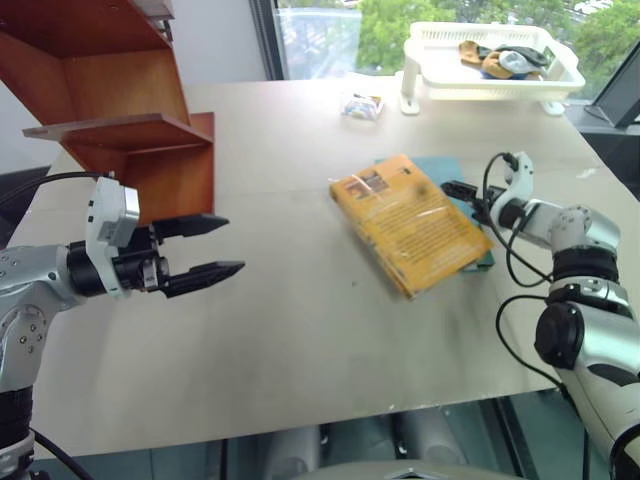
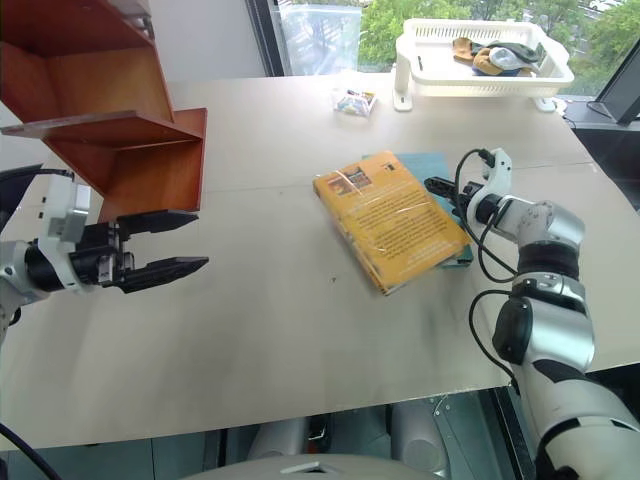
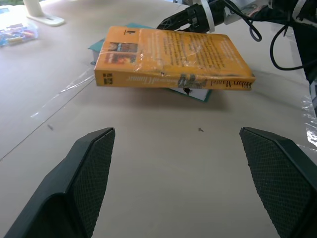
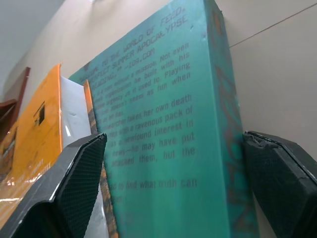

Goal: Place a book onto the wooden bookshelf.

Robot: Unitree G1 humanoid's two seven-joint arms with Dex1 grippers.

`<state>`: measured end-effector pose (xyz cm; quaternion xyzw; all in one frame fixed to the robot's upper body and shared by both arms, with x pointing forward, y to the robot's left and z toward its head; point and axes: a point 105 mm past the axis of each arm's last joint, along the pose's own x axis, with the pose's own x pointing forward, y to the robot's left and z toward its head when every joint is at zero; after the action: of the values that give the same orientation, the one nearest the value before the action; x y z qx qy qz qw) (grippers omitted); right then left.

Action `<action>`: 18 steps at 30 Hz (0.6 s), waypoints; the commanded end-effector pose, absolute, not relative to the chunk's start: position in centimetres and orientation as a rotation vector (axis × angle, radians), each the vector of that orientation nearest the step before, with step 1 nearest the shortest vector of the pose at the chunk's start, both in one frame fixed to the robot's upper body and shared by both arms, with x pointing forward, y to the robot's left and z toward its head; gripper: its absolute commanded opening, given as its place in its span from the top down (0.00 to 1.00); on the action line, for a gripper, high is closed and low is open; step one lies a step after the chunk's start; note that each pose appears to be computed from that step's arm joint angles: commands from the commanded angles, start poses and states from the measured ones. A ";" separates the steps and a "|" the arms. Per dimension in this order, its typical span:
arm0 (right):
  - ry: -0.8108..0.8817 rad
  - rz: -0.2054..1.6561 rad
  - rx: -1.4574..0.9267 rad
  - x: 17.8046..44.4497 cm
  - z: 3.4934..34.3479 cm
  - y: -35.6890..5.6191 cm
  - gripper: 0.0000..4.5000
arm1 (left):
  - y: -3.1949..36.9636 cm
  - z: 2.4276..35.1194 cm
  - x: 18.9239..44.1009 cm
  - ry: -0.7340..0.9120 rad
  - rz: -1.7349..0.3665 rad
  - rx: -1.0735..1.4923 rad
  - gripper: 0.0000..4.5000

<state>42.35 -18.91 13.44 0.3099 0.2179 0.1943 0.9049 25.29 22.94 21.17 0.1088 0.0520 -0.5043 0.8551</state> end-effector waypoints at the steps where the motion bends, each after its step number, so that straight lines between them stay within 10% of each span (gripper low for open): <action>1: 0.542 0.374 0.714 40.9 11.1 -19.0 0.00 | 22.9 21.8 25.3 0.082 -1.067 0.253 0.06; 18: 0.607 0.510 0.863 36.5 10.8 -13.0 0.00 | 23.1 21.5 25.2 0.095 -1.068 0.250 0.06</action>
<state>37.64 -14.51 12.49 0.3950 0.2396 0.2302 0.8565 25.34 23.11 20.97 0.1096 0.0564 -0.5054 0.8540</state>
